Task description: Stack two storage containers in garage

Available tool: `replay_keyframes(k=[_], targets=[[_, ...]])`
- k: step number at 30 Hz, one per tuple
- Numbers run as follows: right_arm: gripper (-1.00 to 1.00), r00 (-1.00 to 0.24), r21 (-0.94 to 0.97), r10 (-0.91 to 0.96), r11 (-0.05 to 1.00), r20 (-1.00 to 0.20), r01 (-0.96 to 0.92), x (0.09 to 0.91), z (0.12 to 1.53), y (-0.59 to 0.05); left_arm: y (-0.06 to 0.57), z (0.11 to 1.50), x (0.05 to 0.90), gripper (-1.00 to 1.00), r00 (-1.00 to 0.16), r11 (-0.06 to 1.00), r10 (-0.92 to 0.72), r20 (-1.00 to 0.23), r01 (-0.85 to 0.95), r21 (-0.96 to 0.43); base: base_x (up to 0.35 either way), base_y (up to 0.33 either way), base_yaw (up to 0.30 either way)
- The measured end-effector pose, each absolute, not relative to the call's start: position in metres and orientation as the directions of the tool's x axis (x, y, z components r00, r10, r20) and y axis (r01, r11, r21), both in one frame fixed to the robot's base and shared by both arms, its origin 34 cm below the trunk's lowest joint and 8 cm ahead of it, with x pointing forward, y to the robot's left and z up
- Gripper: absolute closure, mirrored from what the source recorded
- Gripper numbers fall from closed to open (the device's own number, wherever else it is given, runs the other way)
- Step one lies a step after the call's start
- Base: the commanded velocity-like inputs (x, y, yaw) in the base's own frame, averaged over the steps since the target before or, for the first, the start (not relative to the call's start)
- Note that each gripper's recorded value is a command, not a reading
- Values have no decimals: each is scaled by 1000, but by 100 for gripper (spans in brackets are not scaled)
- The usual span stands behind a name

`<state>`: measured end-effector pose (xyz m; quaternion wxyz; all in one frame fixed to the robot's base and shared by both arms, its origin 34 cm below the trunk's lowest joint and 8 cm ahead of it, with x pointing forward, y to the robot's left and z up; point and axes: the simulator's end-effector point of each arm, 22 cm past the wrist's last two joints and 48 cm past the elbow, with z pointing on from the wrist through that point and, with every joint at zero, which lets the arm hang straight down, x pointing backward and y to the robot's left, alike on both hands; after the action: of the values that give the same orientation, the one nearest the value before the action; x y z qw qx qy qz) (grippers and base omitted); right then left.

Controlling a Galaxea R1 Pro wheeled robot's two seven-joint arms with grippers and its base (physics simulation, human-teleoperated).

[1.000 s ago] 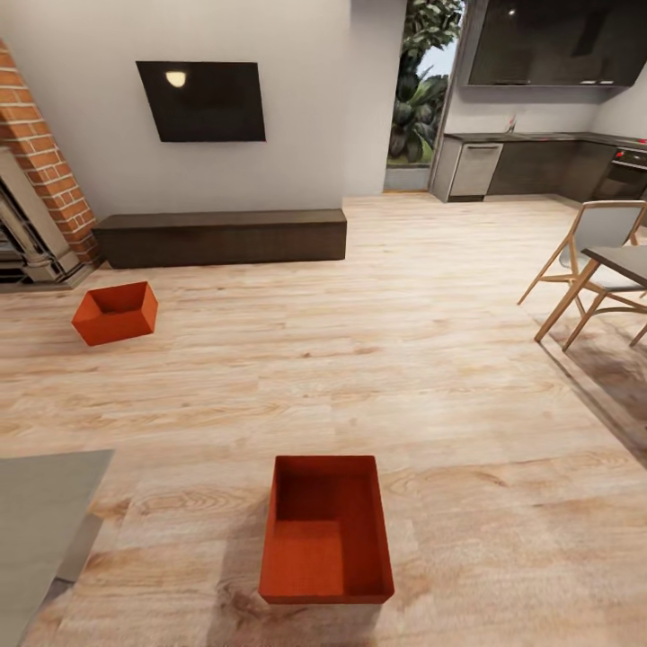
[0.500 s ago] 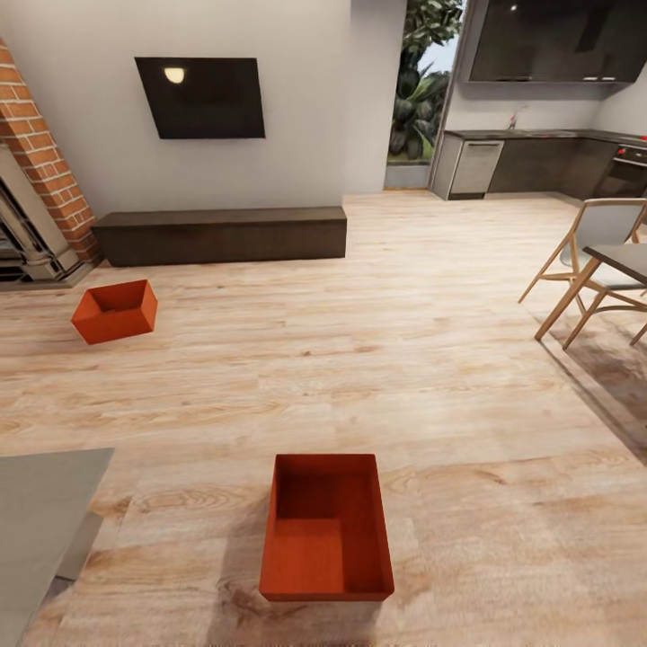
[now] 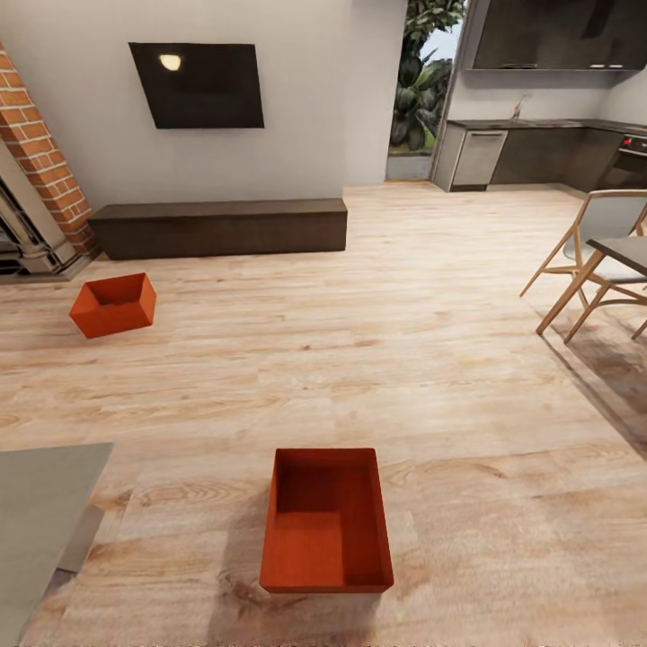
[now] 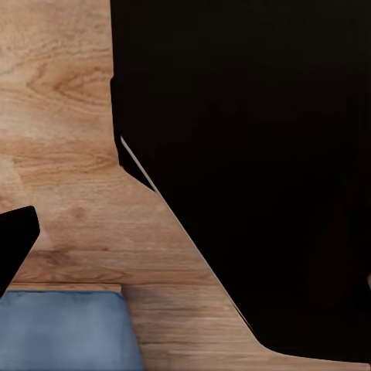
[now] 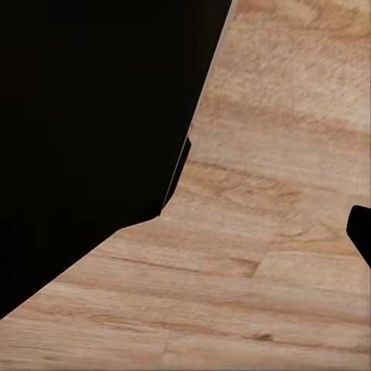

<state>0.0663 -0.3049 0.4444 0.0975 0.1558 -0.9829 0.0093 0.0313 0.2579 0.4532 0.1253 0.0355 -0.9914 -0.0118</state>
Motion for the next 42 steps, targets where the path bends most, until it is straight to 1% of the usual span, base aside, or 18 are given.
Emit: replay_keyframes(k=[14, 42], targets=[[-100, -928, 19, -304, 951, 215, -308, 58, 446, -305, 258, 456, 23, -100, -960, 997, -73, 269, -67, 34, 0, 0, 0], [-100, -928, 30, -309, 950, 209, -310, 58, 446, -302, 258, 456, 23, -100, -960, 997, -73, 270, -66, 34, 0, 0, 0]])
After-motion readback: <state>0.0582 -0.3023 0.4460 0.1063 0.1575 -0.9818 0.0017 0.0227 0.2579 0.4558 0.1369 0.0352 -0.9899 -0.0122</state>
